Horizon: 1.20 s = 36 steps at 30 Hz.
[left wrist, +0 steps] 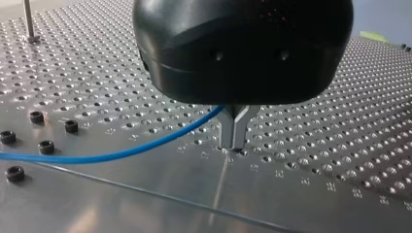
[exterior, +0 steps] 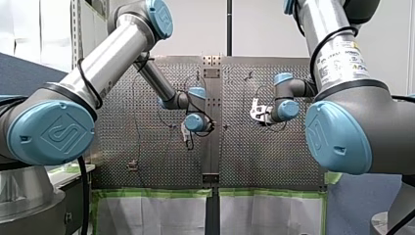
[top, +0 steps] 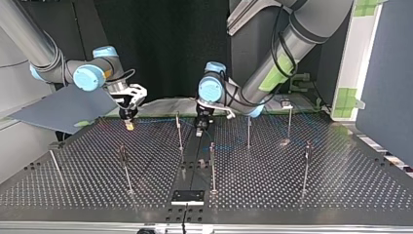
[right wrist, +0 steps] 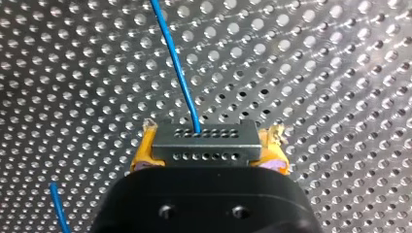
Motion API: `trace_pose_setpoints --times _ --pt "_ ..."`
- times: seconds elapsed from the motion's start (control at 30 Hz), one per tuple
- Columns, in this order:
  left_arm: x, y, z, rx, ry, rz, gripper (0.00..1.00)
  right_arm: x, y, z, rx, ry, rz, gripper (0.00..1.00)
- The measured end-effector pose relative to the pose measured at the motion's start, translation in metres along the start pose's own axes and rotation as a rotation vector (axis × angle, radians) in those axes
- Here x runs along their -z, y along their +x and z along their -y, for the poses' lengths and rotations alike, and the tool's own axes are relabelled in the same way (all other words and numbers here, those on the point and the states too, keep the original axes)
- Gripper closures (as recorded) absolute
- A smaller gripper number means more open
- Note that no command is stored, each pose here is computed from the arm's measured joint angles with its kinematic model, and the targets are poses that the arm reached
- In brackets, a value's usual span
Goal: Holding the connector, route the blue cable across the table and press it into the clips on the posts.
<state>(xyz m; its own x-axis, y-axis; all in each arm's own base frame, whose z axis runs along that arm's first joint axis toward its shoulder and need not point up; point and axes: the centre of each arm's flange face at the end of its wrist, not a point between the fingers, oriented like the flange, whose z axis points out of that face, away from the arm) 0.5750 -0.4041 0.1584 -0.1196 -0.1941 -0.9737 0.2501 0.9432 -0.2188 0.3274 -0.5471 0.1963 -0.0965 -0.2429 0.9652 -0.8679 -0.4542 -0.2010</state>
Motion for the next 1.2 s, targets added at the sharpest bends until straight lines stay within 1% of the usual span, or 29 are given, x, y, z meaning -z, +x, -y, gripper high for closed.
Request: trace_pose_setpoints --times 0.23,0.27,0.3,0.33,0.37,0.4,0.43,0.47,0.5,0.53,0.57,0.6,0.63,0.67,0.8,0.9,1.03,1.2 --pt "-0.002 -0.002 -0.006 -0.012 -0.012 -0.006 1.0 -0.003 0.007 -0.011 -0.001 -0.006 -0.012 1.0" --pt "-0.002 -0.002 -0.007 -0.013 -0.013 -0.007 0.97 -0.003 0.008 -0.012 -0.001 -0.006 -0.013 1.0" --pt "-0.002 -0.002 -0.007 -0.014 -0.013 -0.009 0.97 -0.003 0.008 -0.013 -0.001 -0.005 -0.013 1.0" --pt "-0.002 -0.002 -0.007 -0.016 -0.014 -0.011 0.93 -0.003 0.008 -0.013 -0.001 -0.004 -0.013 1.0" --pt "-0.002 -0.002 -0.007 -0.019 -0.015 -0.014 0.81 -0.004 0.008 -0.014 -0.002 -0.004 -0.013 1.0" --pt "-0.002 -0.002 -0.007 -0.023 -0.015 -0.017 0.81 -0.004 0.008 -0.015 -0.002 -0.004 -0.013 1.0" --pt "-0.001 -0.001 -0.007 -0.028 -0.015 -0.022 0.71 -0.004 0.008 -0.015 -0.002 -0.004 -0.013 1.0" --pt "0.0 -0.001 -0.006 -0.032 -0.014 -0.026 0.59 -0.004 0.008 -0.016 -0.002 -0.004 -0.013 1.0" --pt "0.001 0.0 -0.005 -0.036 -0.014 -0.031 0.59 -0.004 0.008 -0.016 -0.002 -0.005 -0.014 1.0" --pt "0.002 0.001 -0.004 -0.042 -0.014 -0.039 0.47 -0.004 0.009 -0.016 -0.002 -0.005 -0.014 1.0" --pt "0.003 0.002 -0.004 -0.047 -0.014 -0.045 0.22 -0.004 0.009 -0.017 -0.002 -0.005 -0.014 1.0" --pt "0.004 0.002 -0.003 -0.053 -0.014 -0.051 0.22 -0.004 0.009 -0.017 -0.001 -0.005 -0.014 1.0" --pt "0.005 0.003 -0.002 -0.06 -0.014 -0.059 0.07 -0.004 0.009 -0.017 -0.001 -0.005 -0.014 1.0" --pt "0.006 0.004 -0.002 -0.066 -0.014 -0.066 0.0 -0.004 0.009 -0.017 -0.001 -0.005 -0.014 1.0" --pt "0.011 0.005 0.0 -0.098 -0.023 -0.091 0.0 -0.004 0.009 -0.018 0.001 -0.005 -0.015 1.0" --pt "0.017 -0.001 0.004 -0.127 -0.037 -0.103 0.0 -0.004 0.008 -0.018 0.002 -0.006 -0.015 1.0" --pt "0.033 -0.009 0.012 -0.16 -0.049 -0.127 0.0 -0.004 0.008 -0.018 0.004 -0.007 -0.016 1.0" --pt "0.058 -0.013 0.026 -0.185 -0.036 -0.166 0.0 -0.004 0.009 -0.02 0.005 -0.009 -0.017 1.0"
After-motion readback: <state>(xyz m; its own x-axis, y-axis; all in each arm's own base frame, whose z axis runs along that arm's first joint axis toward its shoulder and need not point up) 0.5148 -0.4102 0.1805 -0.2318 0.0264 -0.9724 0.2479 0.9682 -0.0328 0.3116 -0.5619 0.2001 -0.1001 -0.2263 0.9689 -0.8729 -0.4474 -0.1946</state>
